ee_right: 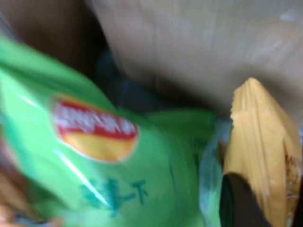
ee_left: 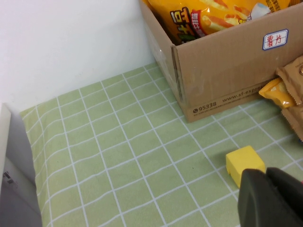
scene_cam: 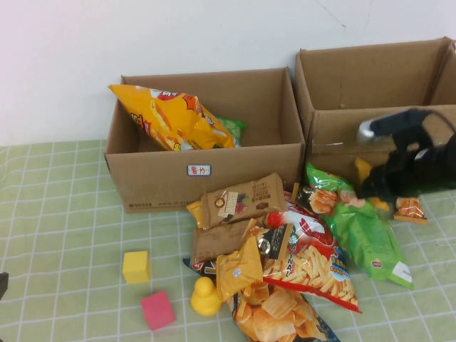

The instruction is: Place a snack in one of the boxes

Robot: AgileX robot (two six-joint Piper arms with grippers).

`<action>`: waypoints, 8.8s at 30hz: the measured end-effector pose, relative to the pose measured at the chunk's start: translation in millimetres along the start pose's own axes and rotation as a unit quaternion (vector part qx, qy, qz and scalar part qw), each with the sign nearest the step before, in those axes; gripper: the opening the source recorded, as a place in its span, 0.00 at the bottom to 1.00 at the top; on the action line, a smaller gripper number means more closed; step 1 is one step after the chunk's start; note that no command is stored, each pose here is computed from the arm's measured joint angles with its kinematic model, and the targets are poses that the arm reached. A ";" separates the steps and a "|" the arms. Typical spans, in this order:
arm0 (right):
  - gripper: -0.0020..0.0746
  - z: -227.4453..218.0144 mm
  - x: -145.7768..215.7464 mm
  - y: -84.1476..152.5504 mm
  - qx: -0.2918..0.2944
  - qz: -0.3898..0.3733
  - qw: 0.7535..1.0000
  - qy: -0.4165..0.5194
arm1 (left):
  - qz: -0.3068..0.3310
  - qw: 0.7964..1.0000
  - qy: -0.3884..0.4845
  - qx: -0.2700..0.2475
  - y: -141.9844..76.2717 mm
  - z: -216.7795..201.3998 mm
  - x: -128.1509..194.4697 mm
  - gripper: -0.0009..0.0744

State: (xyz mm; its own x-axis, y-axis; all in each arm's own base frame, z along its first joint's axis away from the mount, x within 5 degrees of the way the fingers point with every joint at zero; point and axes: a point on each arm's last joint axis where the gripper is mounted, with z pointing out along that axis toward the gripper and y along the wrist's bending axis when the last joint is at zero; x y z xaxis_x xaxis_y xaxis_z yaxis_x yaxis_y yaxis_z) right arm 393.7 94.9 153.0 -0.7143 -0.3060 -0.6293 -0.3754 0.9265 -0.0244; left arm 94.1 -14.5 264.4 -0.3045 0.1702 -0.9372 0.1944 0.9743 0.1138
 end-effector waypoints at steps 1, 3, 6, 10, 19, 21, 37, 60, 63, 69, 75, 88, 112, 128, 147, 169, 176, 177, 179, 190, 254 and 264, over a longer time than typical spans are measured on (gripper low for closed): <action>0.27 -7.2 -4.4 0.9 -0.001 -0.002 1.000 -0.007 | 0.000 1.000 0.000 0.000 0.0 0.0 0.0 0.01; 0.27 -21.4 -12.9 1.2 0.000 -0.003 1.000 -0.025 | 0.000 1.000 0.000 0.000 0.0 0.0 0.0 0.01; 0.27 -42.4 -22.9 2.7 -0.003 -0.005 0.999 -0.043 | 0.000 1.000 0.000 0.000 0.0 0.0 0.0 0.01; 0.27 -73.0 -33.0 7.4 -0.021 0.006 0.998 -0.059 | 0.000 1.000 0.000 0.000 0.0 0.0 0.0 0.01; 0.27 -158.5 -80.5 2.2 0.027 0.047 0.966 -0.254 | -0.001 1.000 0.000 0.000 0.0 0.0 0.0 0.01; 0.27 -168.0 -93.6 0.0 0.034 0.049 0.957 -0.284 | -0.001 1.000 0.000 0.000 0.0 0.0 0.0 0.01; 0.28 -90.6 -139.6 -9.7 0.025 0.006 0.966 -0.256 | -0.001 1.000 0.000 0.000 0.0 0.0 0.0 0.01; 0.09 -190.8 -138.7 23.6 -0.109 -0.102 0.979 -0.140 | -0.010 1.000 0.001 0.001 -0.1 0.0 0.1 0.01; 0.05 -209.1 -127.9 26.7 -0.115 -0.126 0.980 -0.105 | -0.017 1.000 0.001 0.001 -0.1 0.0 0.1 0.01; 0.04 -216.8 -83.0 23.1 -0.068 -0.117 0.990 -0.050 | -0.021 1.000 0.001 0.001 -0.1 0.0 0.1 0.01; 0.04 -225.7 -17.0 26.1 -0.031 -0.096 0.994 -0.039 | -0.021 1.000 0.001 0.001 -0.1 0.0 0.1 0.01; 0.04 -249.3 111.8 42.5 0.001 -0.083 0.992 -0.091 | -0.029 1.000 -0.003 0.002 -0.4 0.0 -0.5 0.01; 0.03 -259.1 149.4 48.8 0.004 -0.085 0.990 -0.112 | -0.009 1.000 -0.018 -0.008 1.5 -0.1 -3.4 0.01; 0.03 -259.1 149.4 48.8 0.004 -0.085 0.990 -0.112 | 0.073 0.995 -0.051 -0.054 6.4 -15.9 4.2 0.01; 0.03 -259.3 149.4 48.9 0.004 -0.085 0.990 -0.113 | -0.038 0.997 -0.023 -0.060 -4.9 -10.9 98.2 0.01; 0.03 -259.4 149.2 49.6 0.000 -0.079 0.990 -0.114 | -0.118 0.991 -0.027 -0.054 -5.8 -11.0 98.4 0.01; 0.03 -259.4 149.1 49.7 -0.001 -0.078 0.990 -0.114 | -0.152 0.987 -0.027 -0.048 -6.6 -11.1 98.3 0.01; 0.03 -259.4 149.1 49.7 -0.001 -0.078 0.990 -0.114 | -0.160 0.986 -0.027 -0.047 -6.8 -11.1 98.3 0.01; 0.03 -259.4 149.1 49.8 -0.001 -0.078 0.990 -0.114 | -0.169 0.984 -0.027 -0.045 -7.1 -11.1 98.4 0.01; 0.03 -259.4 149.1 49.8 -0.001 -0.078 0.990 -0.114 | 0.024 0.998 -0.018 -0.049 -7.0 -11.3 97.9 0.01; 0.02 -255.0 252.3 50.1 0.155 -0.027 0.961 -0.227 | -0.069 0.996 -0.023 -0.046 -7.3 -11.4 97.9 0.01; 0.02 -239.0 269.3 34.9 0.216 0.056 0.953 -0.203 | -0.069 0.996 -0.023 -0.046 -7.3 -11.4 97.9 0.01</action>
State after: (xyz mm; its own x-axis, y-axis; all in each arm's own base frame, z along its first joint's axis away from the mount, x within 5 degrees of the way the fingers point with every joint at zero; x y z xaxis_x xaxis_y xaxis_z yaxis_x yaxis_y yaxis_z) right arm 47.1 -7.5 168.3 -0.4146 -0.1717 -0.8936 0.0308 0.9788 -0.2023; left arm 52.3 -3.2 175.6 -0.2783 0.0287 -0.9601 0.0660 0.9978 0.0107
